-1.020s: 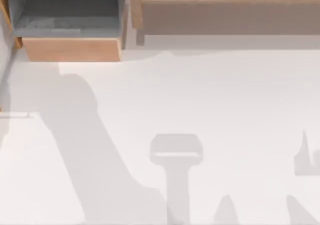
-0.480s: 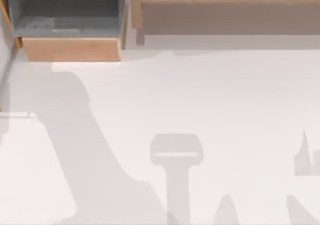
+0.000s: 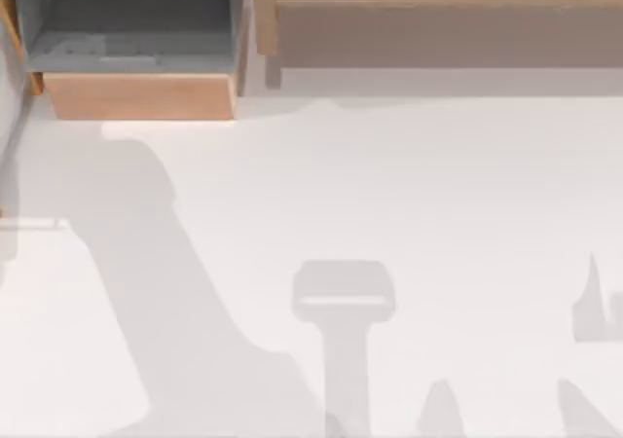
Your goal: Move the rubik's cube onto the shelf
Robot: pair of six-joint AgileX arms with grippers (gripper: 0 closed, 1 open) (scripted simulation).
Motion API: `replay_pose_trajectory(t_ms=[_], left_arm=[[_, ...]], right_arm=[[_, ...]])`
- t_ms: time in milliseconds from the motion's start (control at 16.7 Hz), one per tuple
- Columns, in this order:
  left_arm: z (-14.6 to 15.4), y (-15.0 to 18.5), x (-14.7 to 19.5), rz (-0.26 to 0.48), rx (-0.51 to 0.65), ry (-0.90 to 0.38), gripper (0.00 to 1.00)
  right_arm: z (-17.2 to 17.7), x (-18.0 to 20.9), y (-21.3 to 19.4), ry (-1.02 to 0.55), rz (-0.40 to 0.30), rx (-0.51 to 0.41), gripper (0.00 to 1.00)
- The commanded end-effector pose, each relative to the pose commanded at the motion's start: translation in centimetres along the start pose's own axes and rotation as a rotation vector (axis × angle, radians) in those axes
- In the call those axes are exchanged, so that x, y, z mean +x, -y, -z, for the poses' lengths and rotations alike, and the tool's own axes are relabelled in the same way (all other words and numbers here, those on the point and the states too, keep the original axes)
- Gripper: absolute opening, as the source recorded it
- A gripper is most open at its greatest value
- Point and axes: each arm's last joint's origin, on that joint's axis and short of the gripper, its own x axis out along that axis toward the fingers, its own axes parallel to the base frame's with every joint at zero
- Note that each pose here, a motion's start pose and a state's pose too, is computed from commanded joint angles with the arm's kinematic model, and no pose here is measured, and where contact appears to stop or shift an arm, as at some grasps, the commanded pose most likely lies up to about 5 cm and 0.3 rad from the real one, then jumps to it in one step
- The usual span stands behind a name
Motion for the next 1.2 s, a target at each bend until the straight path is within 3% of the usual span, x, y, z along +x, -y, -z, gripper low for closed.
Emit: replay_pose_trajectory(t_ms=[180,240,780,1200], left_arm=[[0.0,0.0,0.0,0.0,0.0,0.0,0.02],[0.0,0.0,0.0,0.0,0.0,0.0,0.0],[0.1,0.0,-0.1,-0.001,0.001,-0.001,0.0],[-0.3,1.6,-3.8,-0.076,0.014,0.036,0.0]], right_arm=[[0.0,0.0,0.0,0.0,0.0,0.0,1.0],[0.0,0.0,0.0,0.0,0.0,0.0,1.0],[0.0,0.0,0.0,0.0,0.0,0.0,1.0],[0.0,0.0,0.0,0.0,0.0,0.0,1.0]])
